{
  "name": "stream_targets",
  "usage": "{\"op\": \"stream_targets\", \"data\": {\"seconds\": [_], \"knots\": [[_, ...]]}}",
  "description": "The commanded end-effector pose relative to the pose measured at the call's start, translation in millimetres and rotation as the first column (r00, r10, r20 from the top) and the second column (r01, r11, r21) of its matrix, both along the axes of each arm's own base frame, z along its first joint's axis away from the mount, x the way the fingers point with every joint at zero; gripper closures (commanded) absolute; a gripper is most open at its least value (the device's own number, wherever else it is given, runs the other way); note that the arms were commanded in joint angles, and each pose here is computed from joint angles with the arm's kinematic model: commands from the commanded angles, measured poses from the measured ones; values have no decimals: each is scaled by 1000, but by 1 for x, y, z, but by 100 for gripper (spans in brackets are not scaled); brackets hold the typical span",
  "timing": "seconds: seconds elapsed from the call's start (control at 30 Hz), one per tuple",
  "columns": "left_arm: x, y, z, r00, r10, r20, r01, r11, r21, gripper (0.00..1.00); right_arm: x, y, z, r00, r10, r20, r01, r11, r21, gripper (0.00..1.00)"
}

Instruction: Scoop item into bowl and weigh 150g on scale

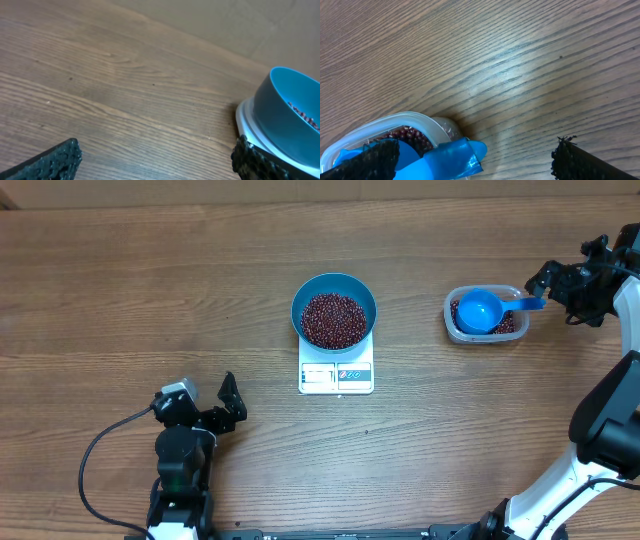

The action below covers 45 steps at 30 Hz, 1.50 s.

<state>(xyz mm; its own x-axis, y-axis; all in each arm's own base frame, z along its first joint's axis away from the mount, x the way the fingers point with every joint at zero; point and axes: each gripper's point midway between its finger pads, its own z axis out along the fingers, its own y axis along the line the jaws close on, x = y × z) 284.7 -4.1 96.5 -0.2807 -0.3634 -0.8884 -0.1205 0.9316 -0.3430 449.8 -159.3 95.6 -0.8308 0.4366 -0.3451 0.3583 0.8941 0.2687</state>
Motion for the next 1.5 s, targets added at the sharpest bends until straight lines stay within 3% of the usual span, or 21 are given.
{"op": "stream_targets", "data": {"seconds": [0.0,0.17,0.37,0.8,1.1,1.47], "knots": [[-6,9,-4,999,45,-19,-45,999,2,1,6,-6,4,1000,-12,14,12,1000,-11,0],[-21,15,-20,992,76,-100,-74,997,22,0,6,-6,4,1000,-12,15,12,1000,-11,0],[-37,27,-18,985,135,-104,-129,990,56,0,6,-6,4,1000,-12,14,12,1000,-11,0],[-36,16,38,993,-33,115,-11,931,364,0,6,-6,4,1000,-12,14,12,1000,-11,0],[-38,17,56,982,-52,182,-32,903,428,0,6,-6,4,1000,-12,14,12,1000,-11,0],[-39,14,62,975,-48,216,-35,930,366,0,6,-6,4,1000,-12,14,12,1000,-11,0]]}}
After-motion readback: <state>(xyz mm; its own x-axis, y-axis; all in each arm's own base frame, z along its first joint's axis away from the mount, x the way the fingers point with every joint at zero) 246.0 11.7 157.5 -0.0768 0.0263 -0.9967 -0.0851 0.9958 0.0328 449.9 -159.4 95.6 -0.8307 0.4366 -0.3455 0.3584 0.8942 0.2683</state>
